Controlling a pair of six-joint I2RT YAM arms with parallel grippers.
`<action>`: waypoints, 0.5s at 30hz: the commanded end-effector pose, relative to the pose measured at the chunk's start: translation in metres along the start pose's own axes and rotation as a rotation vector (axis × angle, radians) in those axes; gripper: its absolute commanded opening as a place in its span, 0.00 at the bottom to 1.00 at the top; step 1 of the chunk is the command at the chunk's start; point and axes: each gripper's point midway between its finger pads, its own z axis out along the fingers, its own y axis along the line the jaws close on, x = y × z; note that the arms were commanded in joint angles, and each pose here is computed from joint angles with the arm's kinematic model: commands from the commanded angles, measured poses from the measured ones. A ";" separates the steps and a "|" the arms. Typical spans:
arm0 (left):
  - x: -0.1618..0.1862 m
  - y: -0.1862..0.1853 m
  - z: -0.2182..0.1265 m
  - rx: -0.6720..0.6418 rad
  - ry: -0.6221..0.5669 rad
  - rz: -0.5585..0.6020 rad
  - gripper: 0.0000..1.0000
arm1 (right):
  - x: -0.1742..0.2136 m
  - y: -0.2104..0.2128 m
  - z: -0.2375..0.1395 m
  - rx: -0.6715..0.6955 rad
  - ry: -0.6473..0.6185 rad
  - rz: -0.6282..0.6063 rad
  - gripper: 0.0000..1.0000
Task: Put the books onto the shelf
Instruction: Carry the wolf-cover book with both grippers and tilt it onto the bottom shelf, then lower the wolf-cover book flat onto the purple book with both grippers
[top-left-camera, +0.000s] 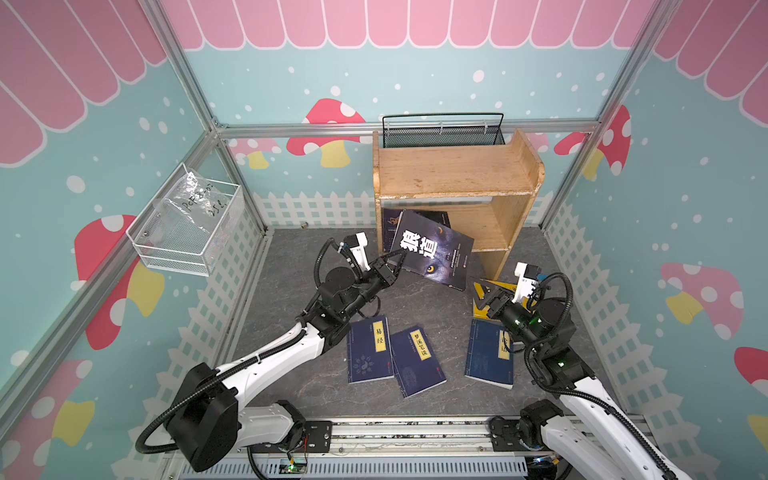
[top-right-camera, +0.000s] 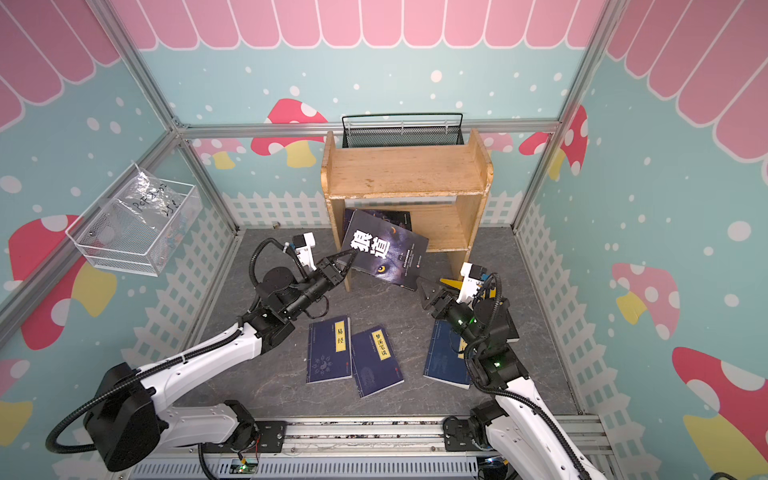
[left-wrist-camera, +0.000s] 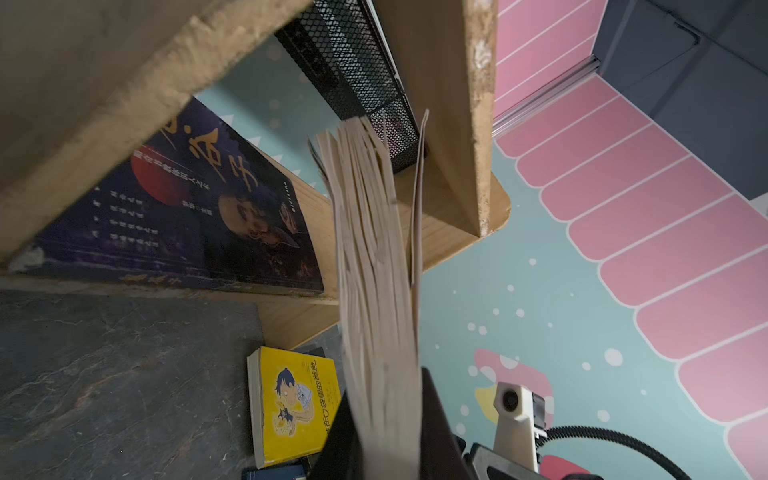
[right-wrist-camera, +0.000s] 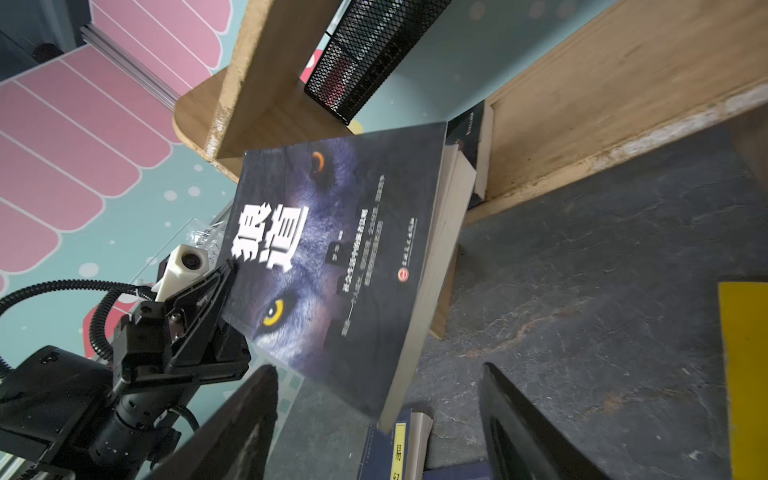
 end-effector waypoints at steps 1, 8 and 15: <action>-0.049 -0.048 0.009 0.119 -0.177 -0.044 0.00 | -0.004 -0.009 -0.005 0.053 -0.029 -0.046 0.78; -0.071 -0.038 0.030 0.072 -0.294 -0.074 0.00 | -0.008 -0.015 -0.004 0.091 -0.040 -0.074 0.78; -0.072 -0.022 0.054 0.037 -0.301 -0.082 0.00 | -0.032 -0.006 0.011 0.108 -0.084 -0.192 0.78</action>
